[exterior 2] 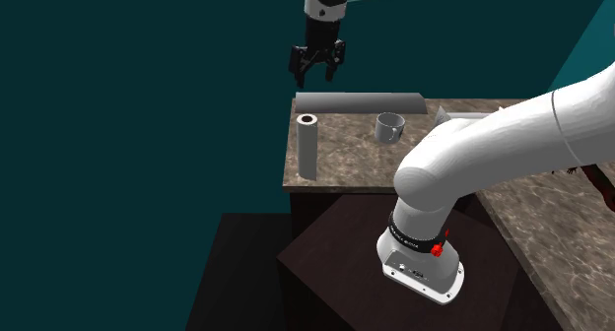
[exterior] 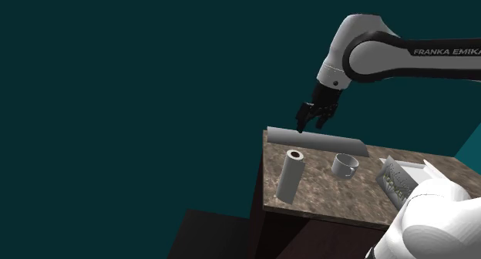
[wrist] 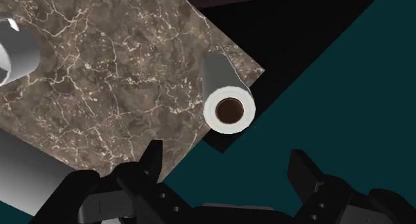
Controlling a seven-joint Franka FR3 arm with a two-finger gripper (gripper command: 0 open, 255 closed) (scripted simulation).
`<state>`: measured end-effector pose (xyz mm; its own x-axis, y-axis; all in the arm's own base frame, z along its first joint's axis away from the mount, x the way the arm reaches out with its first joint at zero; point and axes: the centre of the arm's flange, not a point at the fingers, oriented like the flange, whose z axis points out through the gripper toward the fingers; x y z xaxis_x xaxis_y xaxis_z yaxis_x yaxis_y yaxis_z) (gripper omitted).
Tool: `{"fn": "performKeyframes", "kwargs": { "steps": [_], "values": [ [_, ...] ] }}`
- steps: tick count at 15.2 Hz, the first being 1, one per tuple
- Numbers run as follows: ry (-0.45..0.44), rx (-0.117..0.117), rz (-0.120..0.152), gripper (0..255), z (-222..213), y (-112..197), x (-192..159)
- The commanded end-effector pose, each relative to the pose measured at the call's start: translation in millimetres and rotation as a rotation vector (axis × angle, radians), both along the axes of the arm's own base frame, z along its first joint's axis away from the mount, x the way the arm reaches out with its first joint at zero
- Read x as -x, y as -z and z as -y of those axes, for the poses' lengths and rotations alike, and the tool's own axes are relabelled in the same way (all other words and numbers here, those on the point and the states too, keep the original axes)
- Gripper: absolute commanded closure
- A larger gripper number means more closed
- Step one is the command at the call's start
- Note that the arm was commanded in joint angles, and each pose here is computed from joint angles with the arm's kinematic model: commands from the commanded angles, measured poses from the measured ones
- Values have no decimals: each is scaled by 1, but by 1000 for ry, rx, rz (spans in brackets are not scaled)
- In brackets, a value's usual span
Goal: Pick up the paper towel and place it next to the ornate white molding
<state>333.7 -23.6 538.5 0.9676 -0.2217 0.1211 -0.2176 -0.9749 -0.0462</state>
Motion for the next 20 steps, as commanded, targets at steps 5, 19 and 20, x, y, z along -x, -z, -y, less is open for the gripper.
{"fn": "performKeyframes", "kwargs": {
  "steps": [5, 19, 20],
  "values": [
    [54, -26, 53, 0, -4, 79, -13],
    [63, -31, 62, 0, -7, 131, -23],
    [63, -31, 62, 0, -7, 131, -23]
  ]
}}
